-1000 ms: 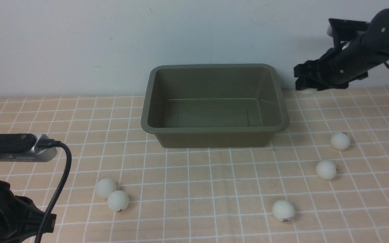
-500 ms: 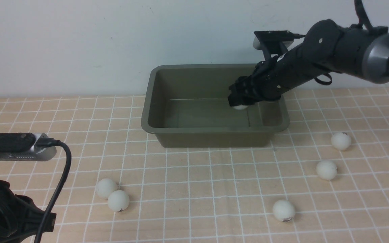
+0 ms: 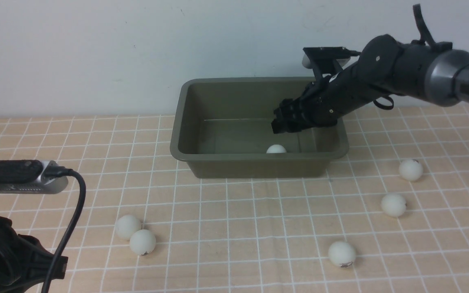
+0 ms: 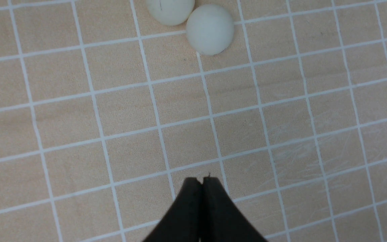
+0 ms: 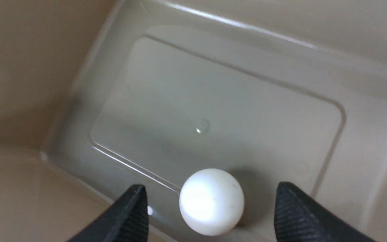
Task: Put the table tennis balls into the box on the light coffee tablecloth.
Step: 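Reach for and grasp a ping pong ball on the table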
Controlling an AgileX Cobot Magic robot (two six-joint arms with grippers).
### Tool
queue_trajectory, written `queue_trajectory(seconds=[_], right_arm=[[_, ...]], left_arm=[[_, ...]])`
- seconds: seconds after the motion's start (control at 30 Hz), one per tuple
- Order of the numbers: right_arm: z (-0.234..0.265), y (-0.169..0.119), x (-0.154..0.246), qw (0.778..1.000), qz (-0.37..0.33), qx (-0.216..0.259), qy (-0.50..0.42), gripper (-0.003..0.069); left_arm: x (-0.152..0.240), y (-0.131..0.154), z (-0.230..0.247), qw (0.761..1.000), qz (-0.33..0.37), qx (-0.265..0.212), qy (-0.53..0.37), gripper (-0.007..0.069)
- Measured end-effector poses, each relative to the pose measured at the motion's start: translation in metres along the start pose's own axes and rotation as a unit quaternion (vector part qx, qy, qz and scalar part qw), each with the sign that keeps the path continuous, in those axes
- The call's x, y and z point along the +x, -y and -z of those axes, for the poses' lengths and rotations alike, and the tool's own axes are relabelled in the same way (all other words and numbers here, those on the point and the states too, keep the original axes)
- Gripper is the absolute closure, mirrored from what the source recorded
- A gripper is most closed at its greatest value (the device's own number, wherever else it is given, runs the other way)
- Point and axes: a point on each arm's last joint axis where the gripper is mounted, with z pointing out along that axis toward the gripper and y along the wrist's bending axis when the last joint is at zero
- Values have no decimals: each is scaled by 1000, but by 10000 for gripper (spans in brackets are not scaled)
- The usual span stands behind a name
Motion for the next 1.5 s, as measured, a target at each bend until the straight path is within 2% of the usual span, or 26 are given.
queue_trajectory(seconds=[0.13,0.23,0.33,0.4,0.5,0.6,0.7,1.03,1.5], right_arm=[[23,-6,-24,1000,24,-7,16,201],[54,-8,-44,999,45,6,28,201],[86,2,-58,998,46,48,23,201],[108,20,-58,995,27,100,-6,201],[122,48,-49,984,-11,168,-55,201],[123,73,-36,974,-46,208,-83,201],[115,86,-22,967,-63,219,-111,201],[74,100,42,945,-96,223,-218,201],[67,119,51,944,-79,262,-187,201]], left_arm=[[0,0,0,1000,0,0,0,694],[0,0,0,1000,0,0,0,694],[0,0,0,1000,0,0,0,694],[0,0,0,1000,0,0,0,694],[0,0,0,1000,0,0,0,694],[0,0,0,1000,0,0,1,694],[-1,0,0,1000,0,-1,5,694],[-1,0,0,1000,0,-1,6,694],[1,0,0,1000,1,2,-5,694]])
